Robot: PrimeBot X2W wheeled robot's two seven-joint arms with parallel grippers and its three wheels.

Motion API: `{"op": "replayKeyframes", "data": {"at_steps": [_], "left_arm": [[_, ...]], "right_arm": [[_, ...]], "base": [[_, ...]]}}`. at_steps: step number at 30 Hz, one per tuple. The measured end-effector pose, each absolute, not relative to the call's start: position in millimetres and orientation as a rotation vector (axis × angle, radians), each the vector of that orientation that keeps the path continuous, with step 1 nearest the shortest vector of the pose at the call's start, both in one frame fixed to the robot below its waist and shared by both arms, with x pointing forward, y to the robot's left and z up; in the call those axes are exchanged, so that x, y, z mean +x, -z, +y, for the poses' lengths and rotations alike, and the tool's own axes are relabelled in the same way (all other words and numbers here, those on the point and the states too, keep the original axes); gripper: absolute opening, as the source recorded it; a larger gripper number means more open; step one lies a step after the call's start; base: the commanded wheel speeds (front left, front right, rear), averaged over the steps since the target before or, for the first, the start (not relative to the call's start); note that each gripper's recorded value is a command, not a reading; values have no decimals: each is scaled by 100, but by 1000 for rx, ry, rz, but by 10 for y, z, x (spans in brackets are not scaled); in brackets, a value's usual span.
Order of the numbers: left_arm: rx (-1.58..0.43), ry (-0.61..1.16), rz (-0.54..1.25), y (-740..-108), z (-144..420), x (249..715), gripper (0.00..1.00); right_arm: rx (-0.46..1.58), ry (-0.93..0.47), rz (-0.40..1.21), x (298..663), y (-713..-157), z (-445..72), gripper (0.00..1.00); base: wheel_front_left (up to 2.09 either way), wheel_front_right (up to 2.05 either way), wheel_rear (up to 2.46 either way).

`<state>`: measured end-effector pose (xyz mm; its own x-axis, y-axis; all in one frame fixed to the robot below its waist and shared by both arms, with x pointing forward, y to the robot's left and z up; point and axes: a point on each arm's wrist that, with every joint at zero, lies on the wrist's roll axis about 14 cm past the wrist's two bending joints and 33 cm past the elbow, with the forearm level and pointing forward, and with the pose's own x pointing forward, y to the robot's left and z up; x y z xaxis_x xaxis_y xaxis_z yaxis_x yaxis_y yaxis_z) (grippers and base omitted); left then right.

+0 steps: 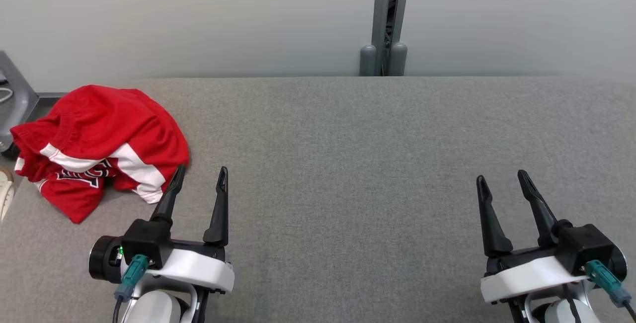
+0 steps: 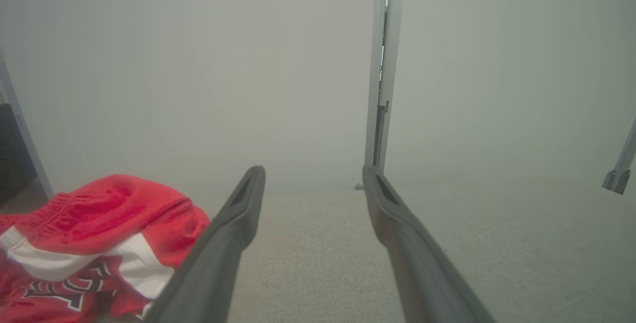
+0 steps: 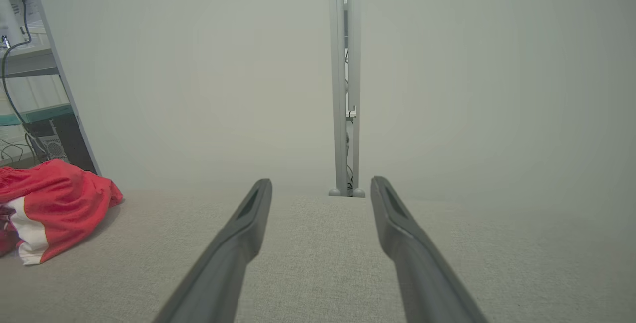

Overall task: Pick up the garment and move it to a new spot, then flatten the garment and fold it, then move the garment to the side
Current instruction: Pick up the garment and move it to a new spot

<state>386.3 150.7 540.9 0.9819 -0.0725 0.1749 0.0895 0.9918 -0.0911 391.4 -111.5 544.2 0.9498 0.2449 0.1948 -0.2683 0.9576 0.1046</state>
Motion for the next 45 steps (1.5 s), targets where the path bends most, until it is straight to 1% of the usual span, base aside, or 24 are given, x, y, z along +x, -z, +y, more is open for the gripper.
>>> {"op": "replayKeyframes", "data": {"at_steps": [17, 28, 36, 45], "left_arm": [[-87, -165, -197, -5464, 2248, 3491, 100], [-96, -306, -214, -5493, 2647, 3162, 100], [-102, -353, -220, -5500, 2778, 3054, 100], [-116, -378, -218, -5487, 2833, 3029, 100]], "right_arm": [[158, -510, -155, 4057, -5397, -261, 100], [174, -650, -147, 4030, -5408, 226, 100], [181, -692, -140, 4003, -5400, 371, 100], [185, -704, -132, 4003, -5369, 410, 100]], "base": [[0, 0, 0], [0, 0, 0], [0, 0, 0], [0, 0, 0]]}}
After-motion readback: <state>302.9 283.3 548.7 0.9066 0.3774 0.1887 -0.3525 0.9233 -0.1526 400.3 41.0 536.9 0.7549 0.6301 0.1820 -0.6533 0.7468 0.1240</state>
